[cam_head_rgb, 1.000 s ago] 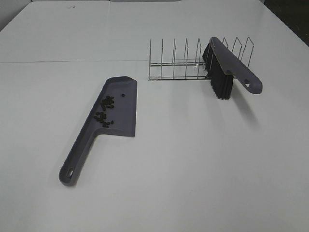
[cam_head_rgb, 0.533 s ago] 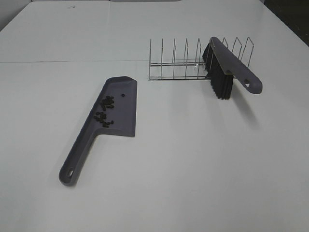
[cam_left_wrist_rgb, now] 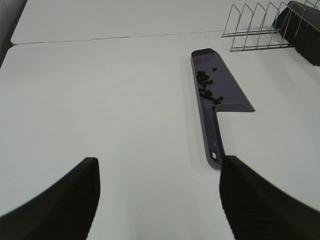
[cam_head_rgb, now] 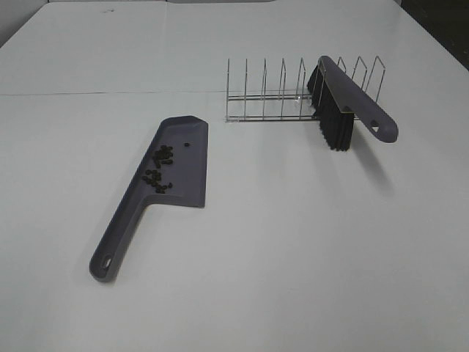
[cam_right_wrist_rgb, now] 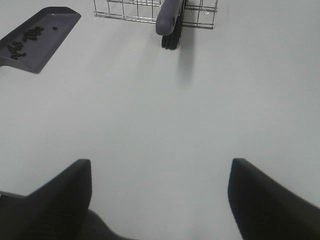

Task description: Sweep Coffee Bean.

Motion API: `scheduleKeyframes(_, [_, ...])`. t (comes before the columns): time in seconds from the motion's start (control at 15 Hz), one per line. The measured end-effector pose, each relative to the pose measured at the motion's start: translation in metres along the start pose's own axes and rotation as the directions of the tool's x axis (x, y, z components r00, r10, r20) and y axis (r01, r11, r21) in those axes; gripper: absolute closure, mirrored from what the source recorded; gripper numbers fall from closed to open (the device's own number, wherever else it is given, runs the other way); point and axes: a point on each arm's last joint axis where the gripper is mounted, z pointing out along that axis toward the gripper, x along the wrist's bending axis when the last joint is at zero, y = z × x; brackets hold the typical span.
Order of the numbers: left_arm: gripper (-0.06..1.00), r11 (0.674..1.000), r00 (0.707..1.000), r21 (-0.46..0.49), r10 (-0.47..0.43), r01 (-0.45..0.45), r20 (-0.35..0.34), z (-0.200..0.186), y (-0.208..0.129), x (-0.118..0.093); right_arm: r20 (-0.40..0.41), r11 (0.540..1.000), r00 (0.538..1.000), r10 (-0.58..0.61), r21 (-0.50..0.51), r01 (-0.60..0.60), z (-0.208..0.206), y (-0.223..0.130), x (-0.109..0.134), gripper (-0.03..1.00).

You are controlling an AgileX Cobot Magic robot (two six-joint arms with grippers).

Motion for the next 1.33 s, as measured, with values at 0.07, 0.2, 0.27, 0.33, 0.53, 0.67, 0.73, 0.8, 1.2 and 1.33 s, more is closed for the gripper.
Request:
scheduleKeyframes(0.07, [0.34, 1.000, 1.000, -0.002, -0.011, 0.011, -0.021, 0.0002, 0.0001, -0.0002, 0.000, 1.000, 1.000, 0.000, -0.001, 0.000, 0.0000, 0.0001, 0.0000, 0.34])
scheduleKeyframes(0.2, [0.34, 1.000, 0.998, -0.005, -0.031, 0.030, -0.062, 0.0007, 0.0003, -0.0006, -0.007, 1.000, 1.000, 0.005, -0.001, -0.005, 0.0000, 0.0001, 0.0006, 0.34])
scheduleKeyframes(0.27, [0.34, 0.999, 0.997, -0.006, -0.033, 0.033, -0.067, 0.0007, 0.0003, -0.0006, -0.016, 1.000, 1.000, 0.009, -0.002, -0.009, 0.0000, 0.0002, 0.0015, 0.34])
scheduleKeyframes(0.33, [0.34, 0.999, 0.997, -0.006, -0.034, 0.033, -0.068, 0.0007, 0.0003, -0.0006, -0.026, 1.000, 1.000, 0.014, -0.002, -0.014, -0.0001, 0.0003, 0.0024, 0.34])
scheduleKeyframes(0.53, [0.34, 0.999, 0.997, -0.006, -0.034, 0.033, -0.068, 0.0007, 0.0003, -0.0006, -0.028, 1.000, 1.000, 0.015, -0.002, -0.015, -0.0001, 0.0003, 0.0025, 0.34])
scheduleKeyframes(0.67, [0.34, 0.999, 0.997, -0.006, -0.034, 0.033, -0.068, 0.0007, 0.0003, -0.0006, -0.028, 1.000, 1.000, 0.015, -0.002, -0.015, -0.0001, 0.0003, 0.0025, 0.34])
scheduleKeyframes(0.73, [0.34, 0.999, 0.997, -0.006, -0.034, 0.033, -0.068, 0.0007, 0.0003, -0.0006, -0.028, 1.000, 1.000, 0.015, -0.002, -0.015, -0.0001, 0.0003, 0.0025, 0.34])
scheduleKeyframes(0.8, [0.34, 0.999, 0.997, -0.006, -0.034, 0.033, -0.068, 0.0007, 0.0003, -0.0006, -0.028, 1.000, 1.000, 0.015, -0.002, -0.015, -0.0001, 0.0003, 0.0025, 0.34])
scheduleKeyframes(1.2, [0.34, 0.999, 0.997, -0.006, -0.034, 0.033, -0.068, 0.0007, 0.0003, -0.0006, -0.028, 1.000, 1.000, 0.015, -0.002, -0.015, -0.0001, 0.0003, 0.0025, 0.34])
scheduleKeyframes(1.33, [0.34, 0.999, 0.997, -0.006, -0.034, 0.033, -0.068, 0.0007, 0.0003, -0.0006, -0.028, 1.000, 1.000, 0.015, -0.002, -0.015, -0.0001, 0.0003, 0.0025, 0.34])
